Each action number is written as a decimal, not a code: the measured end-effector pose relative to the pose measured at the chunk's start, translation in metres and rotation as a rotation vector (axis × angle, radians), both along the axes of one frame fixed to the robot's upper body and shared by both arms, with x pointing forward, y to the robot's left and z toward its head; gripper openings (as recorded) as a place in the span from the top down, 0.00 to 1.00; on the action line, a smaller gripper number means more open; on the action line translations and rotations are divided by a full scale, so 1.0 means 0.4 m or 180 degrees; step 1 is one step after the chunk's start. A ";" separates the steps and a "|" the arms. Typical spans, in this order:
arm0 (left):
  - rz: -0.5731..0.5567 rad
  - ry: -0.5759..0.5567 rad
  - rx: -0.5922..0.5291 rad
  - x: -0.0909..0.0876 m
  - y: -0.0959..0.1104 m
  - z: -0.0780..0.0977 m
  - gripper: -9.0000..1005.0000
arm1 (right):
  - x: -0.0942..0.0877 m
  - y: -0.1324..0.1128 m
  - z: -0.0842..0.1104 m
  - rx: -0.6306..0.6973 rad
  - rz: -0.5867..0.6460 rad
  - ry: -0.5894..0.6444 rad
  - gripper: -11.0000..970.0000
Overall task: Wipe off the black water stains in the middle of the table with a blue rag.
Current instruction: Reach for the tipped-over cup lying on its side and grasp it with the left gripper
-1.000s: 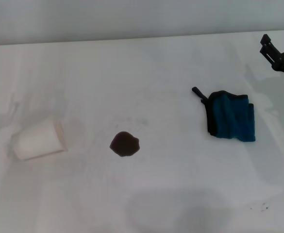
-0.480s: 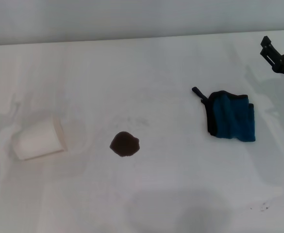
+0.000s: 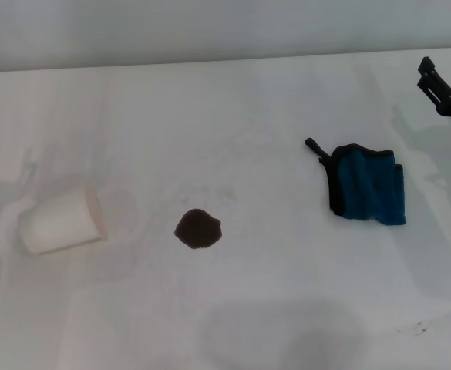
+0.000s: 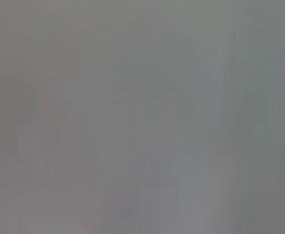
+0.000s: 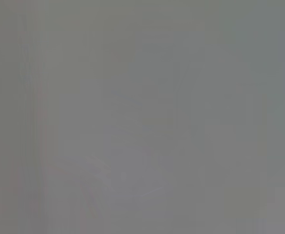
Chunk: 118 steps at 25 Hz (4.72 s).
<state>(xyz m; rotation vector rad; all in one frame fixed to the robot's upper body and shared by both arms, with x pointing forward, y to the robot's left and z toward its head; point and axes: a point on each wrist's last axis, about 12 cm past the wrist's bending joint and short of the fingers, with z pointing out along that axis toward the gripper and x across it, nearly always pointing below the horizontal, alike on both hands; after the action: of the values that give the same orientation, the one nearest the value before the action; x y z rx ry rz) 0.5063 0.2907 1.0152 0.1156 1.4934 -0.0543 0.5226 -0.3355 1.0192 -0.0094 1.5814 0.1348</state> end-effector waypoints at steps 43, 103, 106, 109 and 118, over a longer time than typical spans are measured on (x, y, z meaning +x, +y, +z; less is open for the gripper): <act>-0.2745 0.3040 0.1216 0.198 0.126 0.456 0.13 | -0.010 -0.010 0.018 0.0007 0.0018 -0.0210 0.10; -0.3167 0.2786 0.2422 0.259 -0.033 0.222 0.13 | -0.099 -0.023 0.004 0.0451 -0.0165 -0.0390 0.10; -0.3143 0.2714 0.2396 0.264 -0.037 0.224 0.13 | -0.099 -0.023 0.004 0.0451 -0.0164 -0.0391 0.10; -0.3128 0.2669 0.2370 0.268 -0.039 0.227 0.13 | -0.096 -0.024 0.006 0.0444 -0.0160 -0.0399 0.10; -0.3118 0.2619 0.2362 0.270 -0.044 0.223 0.21 | -0.089 -0.028 0.010 0.0413 -0.0158 -0.0404 0.10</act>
<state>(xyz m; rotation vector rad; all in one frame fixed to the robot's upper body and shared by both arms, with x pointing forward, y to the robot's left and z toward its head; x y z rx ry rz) 0.6142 0.2732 1.1045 1.5729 2.0634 -0.3667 0.4868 -0.3466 1.0230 0.1204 1.4427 0.1940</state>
